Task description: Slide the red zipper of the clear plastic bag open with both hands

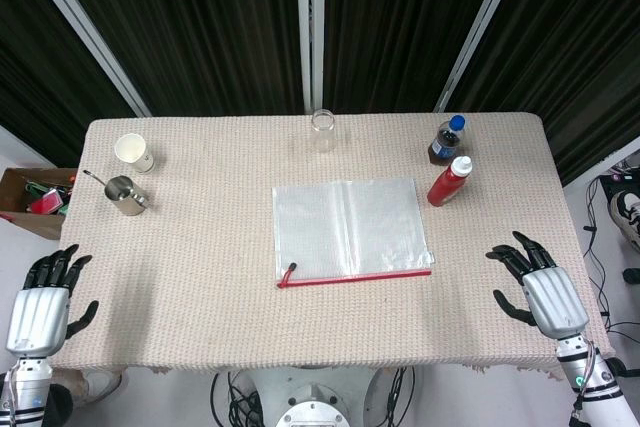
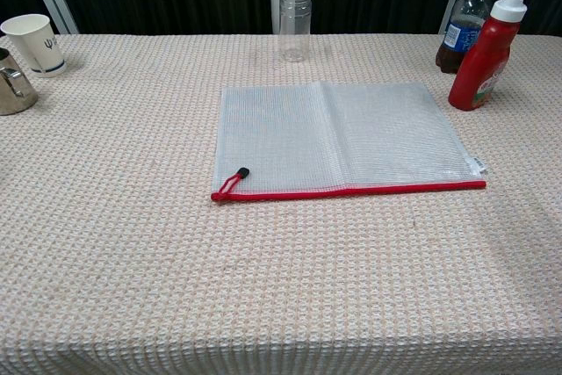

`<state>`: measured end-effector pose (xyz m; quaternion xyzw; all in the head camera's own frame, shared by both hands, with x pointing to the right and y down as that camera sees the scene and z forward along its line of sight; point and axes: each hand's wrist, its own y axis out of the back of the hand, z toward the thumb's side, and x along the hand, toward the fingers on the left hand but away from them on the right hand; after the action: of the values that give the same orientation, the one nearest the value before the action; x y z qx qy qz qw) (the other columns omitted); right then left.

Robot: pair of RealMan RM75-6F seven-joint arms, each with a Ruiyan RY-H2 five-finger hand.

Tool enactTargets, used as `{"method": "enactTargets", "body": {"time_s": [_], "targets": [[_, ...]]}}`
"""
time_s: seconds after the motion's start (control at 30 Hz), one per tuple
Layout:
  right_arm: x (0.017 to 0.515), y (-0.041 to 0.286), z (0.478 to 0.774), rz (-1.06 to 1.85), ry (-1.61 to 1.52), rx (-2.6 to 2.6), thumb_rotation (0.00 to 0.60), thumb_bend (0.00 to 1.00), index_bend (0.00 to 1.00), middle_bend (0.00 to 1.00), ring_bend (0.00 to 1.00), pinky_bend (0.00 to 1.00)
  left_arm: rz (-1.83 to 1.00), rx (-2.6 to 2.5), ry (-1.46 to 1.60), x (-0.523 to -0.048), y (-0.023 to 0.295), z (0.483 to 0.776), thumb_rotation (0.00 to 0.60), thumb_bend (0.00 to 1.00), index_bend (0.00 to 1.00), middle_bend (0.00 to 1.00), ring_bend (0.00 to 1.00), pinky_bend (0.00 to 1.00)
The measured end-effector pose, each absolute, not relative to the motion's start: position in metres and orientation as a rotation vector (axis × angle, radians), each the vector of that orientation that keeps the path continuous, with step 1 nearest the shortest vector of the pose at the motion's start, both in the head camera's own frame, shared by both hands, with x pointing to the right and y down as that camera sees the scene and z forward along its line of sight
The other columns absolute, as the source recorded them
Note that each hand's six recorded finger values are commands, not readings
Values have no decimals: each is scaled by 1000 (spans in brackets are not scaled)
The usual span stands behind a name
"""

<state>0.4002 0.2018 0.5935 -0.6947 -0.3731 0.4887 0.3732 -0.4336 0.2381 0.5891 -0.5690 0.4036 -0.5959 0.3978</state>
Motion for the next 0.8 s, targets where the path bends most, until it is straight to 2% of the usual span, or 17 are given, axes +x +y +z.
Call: {"method": "enactTargets", "body": {"time_s": [0.2, 0.33, 0.53, 0.8], "targets": [[376, 196, 601, 1192, -869, -1839, 600, 245, 274, 228, 54, 155, -1519, -1453, 1032, -434, 240, 588, 600, 239, 193, 107, 108, 153], [339, 187, 608, 1093, -754, -1910, 600, 245, 274, 226, 54, 156, -1505, -1457, 1031, -431, 241, 586, 600, 238, 193, 107, 108, 153], [267, 170, 632, 964, -527, -2023, 600, 246, 285, 212, 54, 156, -1484, -1469, 1042, -427, 242, 584, 600, 235, 194, 107, 108, 154], [142, 146, 684, 821, -284, -2094, 600, 202, 355, 205, 50, 157, -1484, -1486, 1052, -427, 242, 586, 600, 230, 193, 107, 109, 153]]}}
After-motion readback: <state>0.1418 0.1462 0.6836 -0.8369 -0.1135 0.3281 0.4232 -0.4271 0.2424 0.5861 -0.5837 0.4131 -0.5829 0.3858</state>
